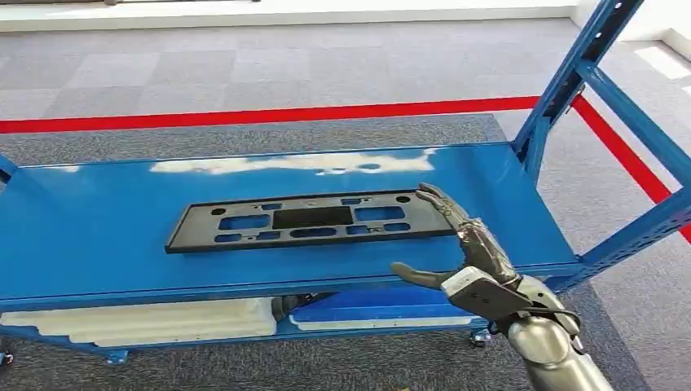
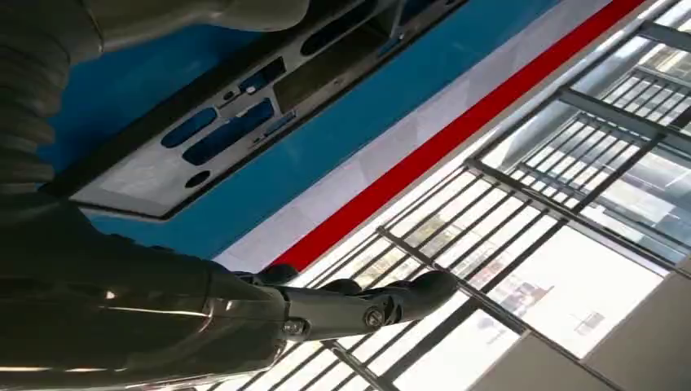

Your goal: Take the parts from the cabinet and place them on the table.

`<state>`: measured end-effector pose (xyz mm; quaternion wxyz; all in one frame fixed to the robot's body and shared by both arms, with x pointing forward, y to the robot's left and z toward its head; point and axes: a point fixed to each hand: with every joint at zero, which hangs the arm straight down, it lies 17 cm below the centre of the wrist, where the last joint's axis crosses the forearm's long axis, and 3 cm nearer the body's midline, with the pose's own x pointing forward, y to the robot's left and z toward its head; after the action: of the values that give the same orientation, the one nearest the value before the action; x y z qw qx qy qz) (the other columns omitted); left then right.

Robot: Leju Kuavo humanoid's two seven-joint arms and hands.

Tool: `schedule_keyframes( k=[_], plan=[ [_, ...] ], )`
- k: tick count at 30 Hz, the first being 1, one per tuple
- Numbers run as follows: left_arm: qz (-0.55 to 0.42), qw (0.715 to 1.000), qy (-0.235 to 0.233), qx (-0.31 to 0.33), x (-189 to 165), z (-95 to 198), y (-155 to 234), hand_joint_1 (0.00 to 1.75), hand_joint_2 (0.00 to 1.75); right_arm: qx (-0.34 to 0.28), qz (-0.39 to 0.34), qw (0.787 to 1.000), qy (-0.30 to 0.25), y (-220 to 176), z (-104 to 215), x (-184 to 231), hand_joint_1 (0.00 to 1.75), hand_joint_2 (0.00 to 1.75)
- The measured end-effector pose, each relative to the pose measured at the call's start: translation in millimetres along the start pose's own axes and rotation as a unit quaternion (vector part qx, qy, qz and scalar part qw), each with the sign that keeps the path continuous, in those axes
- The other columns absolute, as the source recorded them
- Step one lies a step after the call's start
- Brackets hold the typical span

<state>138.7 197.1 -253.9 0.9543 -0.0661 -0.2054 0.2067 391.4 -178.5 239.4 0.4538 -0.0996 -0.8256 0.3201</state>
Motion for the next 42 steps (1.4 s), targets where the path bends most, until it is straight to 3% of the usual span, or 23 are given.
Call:
schedule_keyframes(
  k=[42],
  plan=[
    [0.0, 1.0, 0.0, 0.0, 0.0, 0.0, 0.0, 0.0, 0.0, 0.0, 0.0, 1.0, 0.0, 0.0, 0.0, 0.0, 0.0, 1.75]
  ],
)
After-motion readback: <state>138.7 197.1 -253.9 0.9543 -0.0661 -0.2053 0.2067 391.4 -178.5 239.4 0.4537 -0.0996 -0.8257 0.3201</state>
